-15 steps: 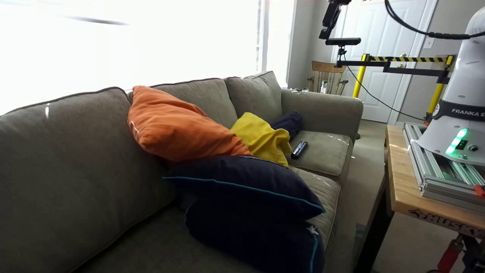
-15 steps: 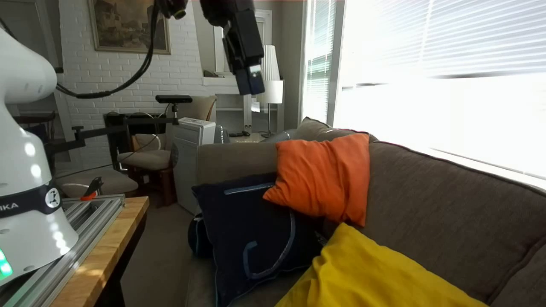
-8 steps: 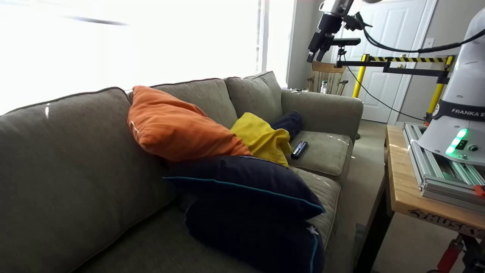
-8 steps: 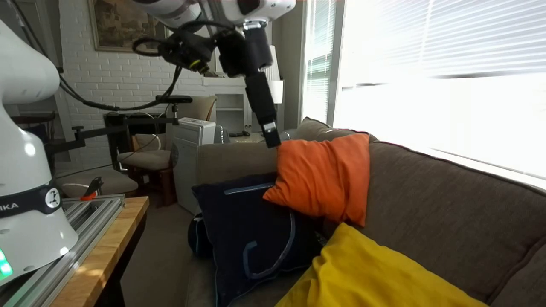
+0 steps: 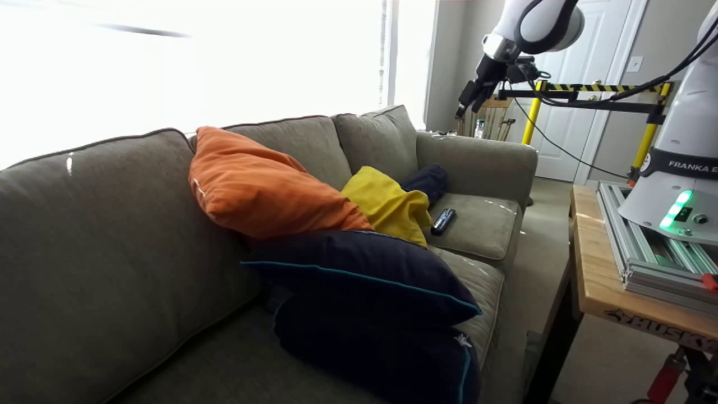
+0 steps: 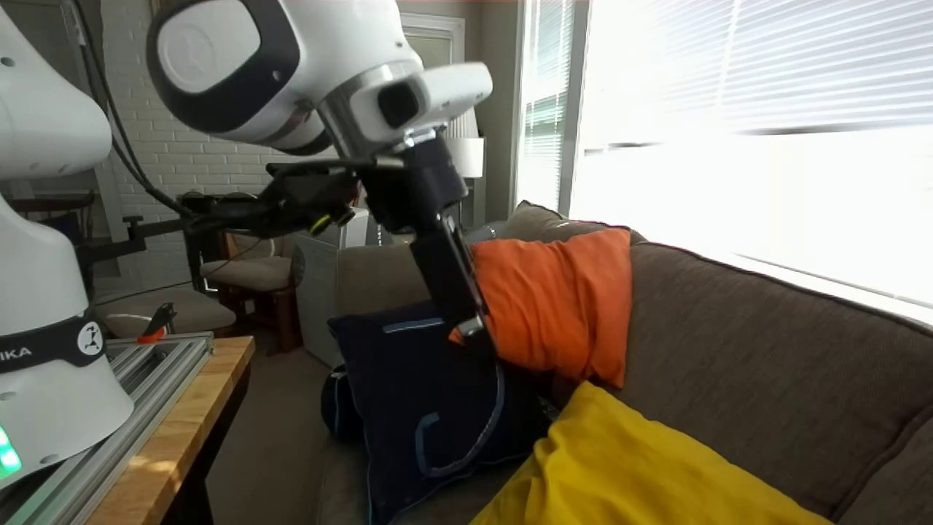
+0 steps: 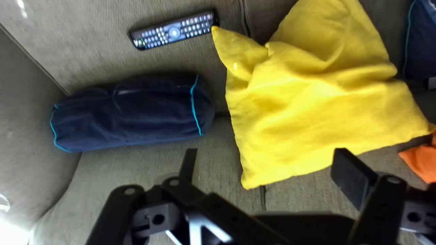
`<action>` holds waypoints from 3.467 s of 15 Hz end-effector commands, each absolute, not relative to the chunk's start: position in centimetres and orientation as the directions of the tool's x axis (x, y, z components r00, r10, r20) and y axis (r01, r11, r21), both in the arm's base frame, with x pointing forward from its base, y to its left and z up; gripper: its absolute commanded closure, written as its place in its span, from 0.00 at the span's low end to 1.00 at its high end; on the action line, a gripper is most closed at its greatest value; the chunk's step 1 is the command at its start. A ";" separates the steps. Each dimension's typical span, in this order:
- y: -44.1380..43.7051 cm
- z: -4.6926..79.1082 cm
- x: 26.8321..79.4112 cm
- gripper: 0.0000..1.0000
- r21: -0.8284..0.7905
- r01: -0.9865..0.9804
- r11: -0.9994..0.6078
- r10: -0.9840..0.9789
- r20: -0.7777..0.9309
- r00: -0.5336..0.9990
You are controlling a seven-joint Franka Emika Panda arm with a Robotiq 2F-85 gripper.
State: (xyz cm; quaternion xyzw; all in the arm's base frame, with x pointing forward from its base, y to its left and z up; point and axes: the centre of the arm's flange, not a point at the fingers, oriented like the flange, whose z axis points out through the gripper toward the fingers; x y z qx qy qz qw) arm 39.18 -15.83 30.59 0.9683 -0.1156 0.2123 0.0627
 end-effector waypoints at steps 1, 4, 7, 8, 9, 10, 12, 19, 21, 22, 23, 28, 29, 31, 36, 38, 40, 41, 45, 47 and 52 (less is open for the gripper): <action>-16.2 25.8 40.1 0.00 -0.001 -0.328 -0.945 -0.316 0.269 0.910; -15.0 22.7 39.5 0.00 -0.033 -0.388 -0.921 -0.389 0.101 0.916; -13.8 22.5 38.1 0.00 -0.014 -0.364 -0.931 -0.364 0.090 0.927; -13.6 22.1 38.0 0.00 -0.013 -0.363 -0.932 -0.363 0.071 0.929; -13.6 21.9 38.0 0.00 -0.013 -0.363 -0.932 -0.363 0.063 0.930; -13.6 21.9 38.0 0.00 -0.013 -0.363 -0.932 -0.363 0.061 0.930; -13.6 21.9 38.0 0.00 -0.013 -0.363 -0.932 -0.363 0.061 0.930; -13.4 20.7 38.2 0.00 -0.040 -0.325 -0.945 -0.327 0.078 0.942; -12.9 19.3 38.9 0.00 -0.075 -0.277 -0.958 -0.283 0.097 0.954; -12.5 18.8 39.3 0.00 -0.086 -0.224 -0.971 -0.235 0.143 0.961; -11.8 18.2 39.6 0.00 -0.113 -0.174 -0.978 -0.192 0.174 0.966; -6.9 16.2 41.1 0.00 -0.150 0.056 -0.987 0.011 0.285 0.959; -6.2 15.4 41.6 0.00 -0.153 0.111 -0.982 0.061 0.295 0.953; -5.9 14.6 42.2 0.00 -0.118 0.188 -0.975 0.145 0.300 0.943; -10.4 9.8 41.5 0.00 0.041 0.246 -0.968 0.247 0.319 0.915; -12.3 7.5 41.3 0.00 0.052 0.195 -0.979 0.201 0.341 0.918; -13.3 5.2 41.0 0.00 -0.003 0.129 -0.992 0.121 0.324 0.938; -13.5 4.1 40.5 0.00 -0.069 0.090 -0.994 0.069 0.264 0.962; -12.8 -0.8 38.5 0.00 -0.159 0.057 -0.986 0.026 0.192 0.981; -12.0 -2.6 38.5 0.00 -0.176 0.057 -0.983 0.024 0.187 0.982; -10.4 -5.9 41.1 0.00 -0.129 0.110 -0.986 0.067 0.296 0.953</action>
